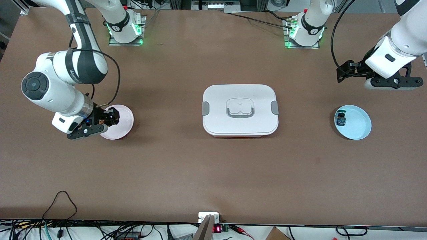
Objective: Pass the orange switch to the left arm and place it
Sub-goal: 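Lift the switch with the right gripper while the left gripper approaches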
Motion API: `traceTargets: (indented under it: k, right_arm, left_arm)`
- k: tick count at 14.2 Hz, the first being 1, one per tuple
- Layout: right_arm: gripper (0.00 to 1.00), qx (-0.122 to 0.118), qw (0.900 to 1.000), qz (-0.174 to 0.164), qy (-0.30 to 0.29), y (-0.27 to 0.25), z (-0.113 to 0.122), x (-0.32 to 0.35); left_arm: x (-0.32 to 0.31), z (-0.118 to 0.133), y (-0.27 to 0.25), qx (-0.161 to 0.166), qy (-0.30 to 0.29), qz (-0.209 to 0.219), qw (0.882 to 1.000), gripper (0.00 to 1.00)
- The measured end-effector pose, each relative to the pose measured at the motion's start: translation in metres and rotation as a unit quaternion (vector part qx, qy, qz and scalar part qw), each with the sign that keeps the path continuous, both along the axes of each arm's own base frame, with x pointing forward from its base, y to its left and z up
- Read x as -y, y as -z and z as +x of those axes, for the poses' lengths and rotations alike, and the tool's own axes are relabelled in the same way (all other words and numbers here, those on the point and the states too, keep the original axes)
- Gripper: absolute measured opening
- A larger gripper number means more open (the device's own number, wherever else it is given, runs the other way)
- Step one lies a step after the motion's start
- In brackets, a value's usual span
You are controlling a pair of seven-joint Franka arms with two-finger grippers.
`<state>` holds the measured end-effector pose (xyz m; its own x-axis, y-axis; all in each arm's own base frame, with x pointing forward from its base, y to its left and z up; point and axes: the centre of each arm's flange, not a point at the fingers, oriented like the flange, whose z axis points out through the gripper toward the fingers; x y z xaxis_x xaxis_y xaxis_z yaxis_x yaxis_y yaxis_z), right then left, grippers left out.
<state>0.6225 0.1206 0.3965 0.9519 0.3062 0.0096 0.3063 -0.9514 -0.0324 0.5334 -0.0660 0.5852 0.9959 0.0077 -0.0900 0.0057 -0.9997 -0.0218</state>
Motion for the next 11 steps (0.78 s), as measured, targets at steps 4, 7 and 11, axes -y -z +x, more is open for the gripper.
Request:
traceTargets:
  k: [4, 7, 11]
  right_arm:
    - [0.73, 0.033, 0.996, 0.047, -0.072, -0.044, -0.008, -0.070]
    - [0.73, 0.055, 0.981, 0.130, -0.130, -0.078, -0.014, -0.107]
    - [0.73, 0.091, 0.934, 0.231, -0.256, -0.096, -0.022, -0.140]
  left_arm:
    - [-0.001, -0.001, 0.001, -0.007, -0.001, 0.001, 1.000, 1.00]
    - [0.005, -0.006, 0.003, -0.028, -0.006, -0.035, 0.999, 1.00]
    - [0.021, -0.018, 0.007, -0.080, -0.009, -0.111, 0.991, 1.00]
